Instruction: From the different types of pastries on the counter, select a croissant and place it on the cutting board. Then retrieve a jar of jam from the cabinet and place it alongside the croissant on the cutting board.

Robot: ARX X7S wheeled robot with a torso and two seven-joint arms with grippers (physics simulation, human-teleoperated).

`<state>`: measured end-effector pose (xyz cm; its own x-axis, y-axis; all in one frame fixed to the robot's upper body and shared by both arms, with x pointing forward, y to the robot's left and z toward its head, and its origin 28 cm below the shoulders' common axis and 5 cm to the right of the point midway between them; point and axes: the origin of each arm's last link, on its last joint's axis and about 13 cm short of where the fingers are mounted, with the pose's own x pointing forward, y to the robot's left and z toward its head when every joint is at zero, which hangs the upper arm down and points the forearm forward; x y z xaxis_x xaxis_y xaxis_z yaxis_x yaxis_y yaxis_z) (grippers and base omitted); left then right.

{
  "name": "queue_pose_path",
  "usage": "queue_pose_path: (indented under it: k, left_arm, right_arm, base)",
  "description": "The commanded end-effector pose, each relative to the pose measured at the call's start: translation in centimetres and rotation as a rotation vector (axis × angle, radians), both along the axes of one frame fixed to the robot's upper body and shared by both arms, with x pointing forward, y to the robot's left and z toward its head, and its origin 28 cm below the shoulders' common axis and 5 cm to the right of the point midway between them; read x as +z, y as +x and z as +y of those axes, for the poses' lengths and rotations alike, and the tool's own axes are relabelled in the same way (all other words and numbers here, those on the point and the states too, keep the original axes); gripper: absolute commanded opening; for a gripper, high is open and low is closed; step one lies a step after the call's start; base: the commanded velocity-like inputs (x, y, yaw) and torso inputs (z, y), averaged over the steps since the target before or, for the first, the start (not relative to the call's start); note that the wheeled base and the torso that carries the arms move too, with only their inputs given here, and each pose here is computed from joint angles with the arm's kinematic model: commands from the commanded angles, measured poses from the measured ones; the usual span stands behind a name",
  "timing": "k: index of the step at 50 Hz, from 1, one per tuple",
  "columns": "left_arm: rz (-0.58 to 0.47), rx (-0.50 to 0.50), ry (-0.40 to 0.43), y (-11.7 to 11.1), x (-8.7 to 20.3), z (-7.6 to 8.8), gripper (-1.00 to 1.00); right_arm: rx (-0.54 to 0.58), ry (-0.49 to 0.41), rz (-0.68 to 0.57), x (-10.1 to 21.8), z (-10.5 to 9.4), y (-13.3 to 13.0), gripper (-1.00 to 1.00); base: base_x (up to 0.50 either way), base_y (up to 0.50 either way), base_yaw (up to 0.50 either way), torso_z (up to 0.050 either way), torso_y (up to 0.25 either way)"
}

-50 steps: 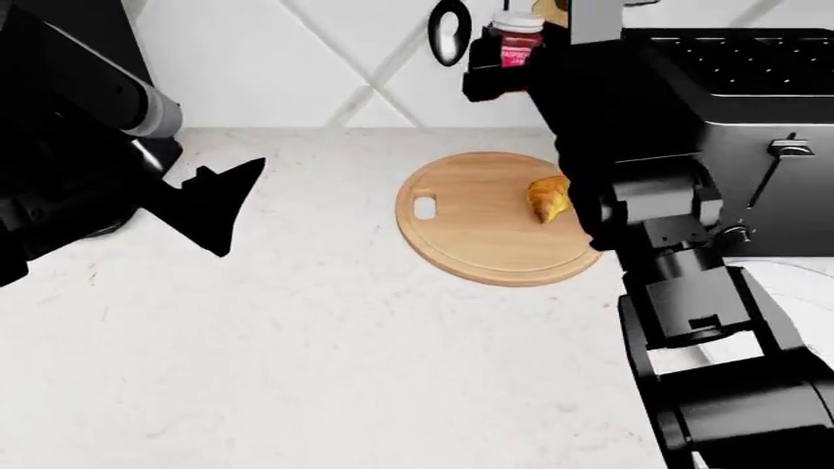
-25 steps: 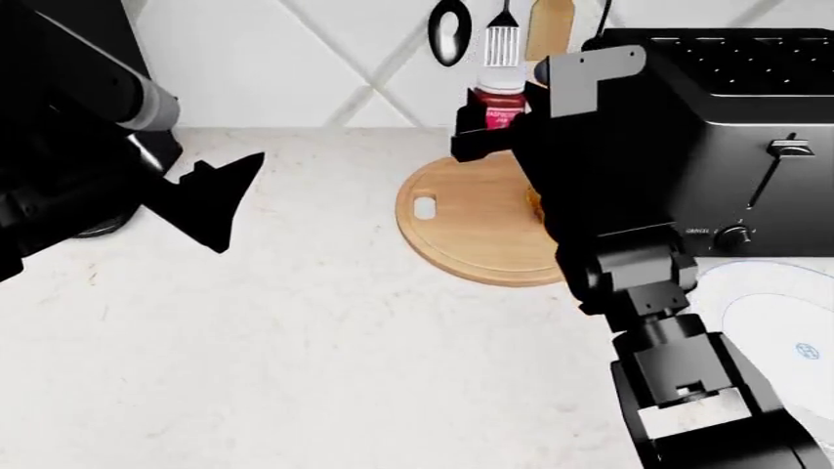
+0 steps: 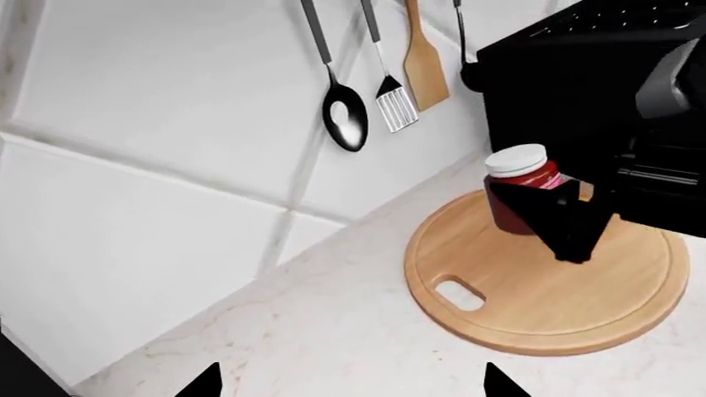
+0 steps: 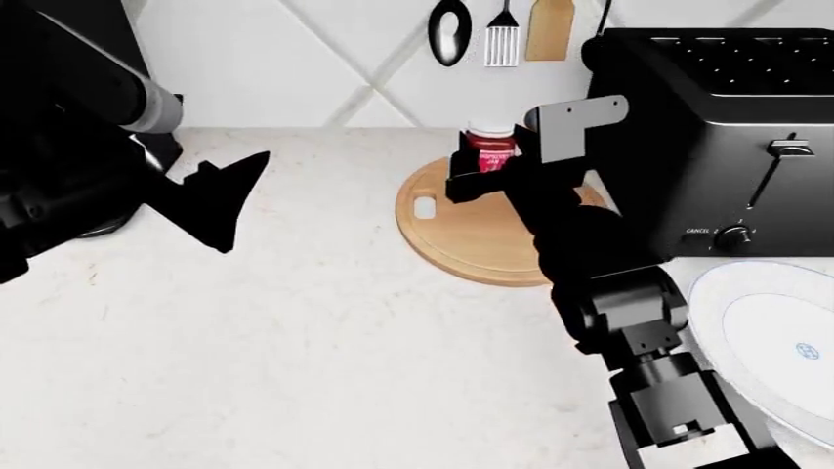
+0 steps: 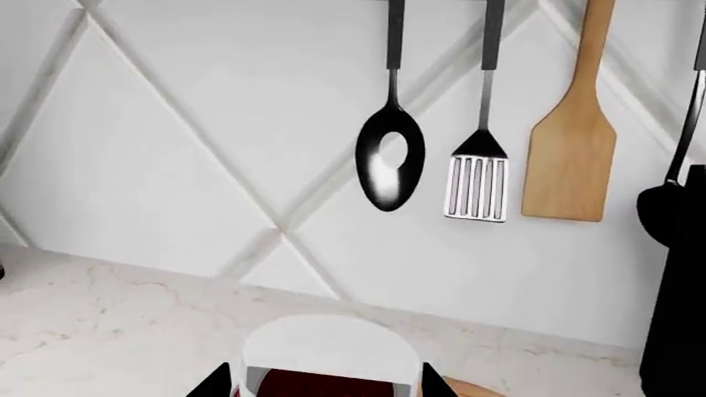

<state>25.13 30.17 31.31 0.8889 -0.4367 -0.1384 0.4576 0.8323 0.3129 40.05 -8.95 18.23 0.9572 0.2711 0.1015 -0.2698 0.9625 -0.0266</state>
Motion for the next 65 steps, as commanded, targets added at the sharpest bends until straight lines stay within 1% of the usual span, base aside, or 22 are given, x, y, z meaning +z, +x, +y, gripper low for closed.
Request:
queue_pose_path:
  k: [1, 3, 9, 16, 24, 34, 46, 59, 65]
  left_arm:
    - [-0.060, -0.066, -0.006, -0.3, 0.0, -0.2, 1.00]
    - [-0.076, -0.081, -0.004, -0.5, -0.1, -0.2, 1.00]
    - [-0.097, -0.079, 0.030, -0.6, -0.2, -0.2, 1.00]
    - [-0.101, -0.071, 0.060, -0.7, -0.3, -0.2, 1.00]
    - [-0.098, -0.074, 0.074, -0.7, -0.4, -0.3, 1.00]
    - [-0.093, -0.075, 0.069, -0.6, -0.5, -0.3, 1.00]
    - [-0.101, -0.078, 0.053, -0.7, -0.3, -0.2, 1.00]
    - [-0.105, -0.081, 0.045, -0.7, -0.2, -0.2, 1.00]
    - [-0.102, -0.080, 0.043, -0.7, -0.3, -0.2, 1.00]
  right_arm:
    - [0.015, -0.010, -0.017, -0.4, 0.1, -0.2, -1.00]
    - [0.019, -0.010, -0.015, -0.5, 0.2, -0.2, -1.00]
    - [0.030, -0.006, -0.012, -0.8, 0.4, -0.3, -1.00]
    - [0.047, 0.000, -0.006, -1.2, 0.5, -0.6, -1.00]
    - [0.053, -0.001, 0.004, -1.5, 0.5, -0.8, -1.00]
    - [0.046, -0.001, 0.005, -1.6, 0.4, -0.7, -1.00]
    - [0.041, -0.007, 0.004, -1.5, 0.3, -0.7, -1.00]
    - [0.044, -0.053, 0.082, -2.5, 0.3, -0.7, -1.00]
    - [0.043, -0.057, 0.092, -2.4, 0.3, -0.8, -1.00]
  base:
    - [0.00, 0.00, 0.00, 0.000, 0.000]
    - [0.00, 0.00, 0.00, 0.000, 0.000]
    - [0.00, 0.00, 0.00, 0.000, 0.002]
    - [0.00, 0.00, 0.00, 0.000, 0.000]
    - [0.00, 0.00, 0.00, 0.000, -0.028]
    - [0.00, 0.00, 0.00, 0.000, -0.078]
    - [0.00, 0.00, 0.00, 0.000, 0.000]
    - [0.00, 0.00, 0.00, 0.000, 0.000]
    - [0.00, 0.00, 0.00, 0.000, 0.000]
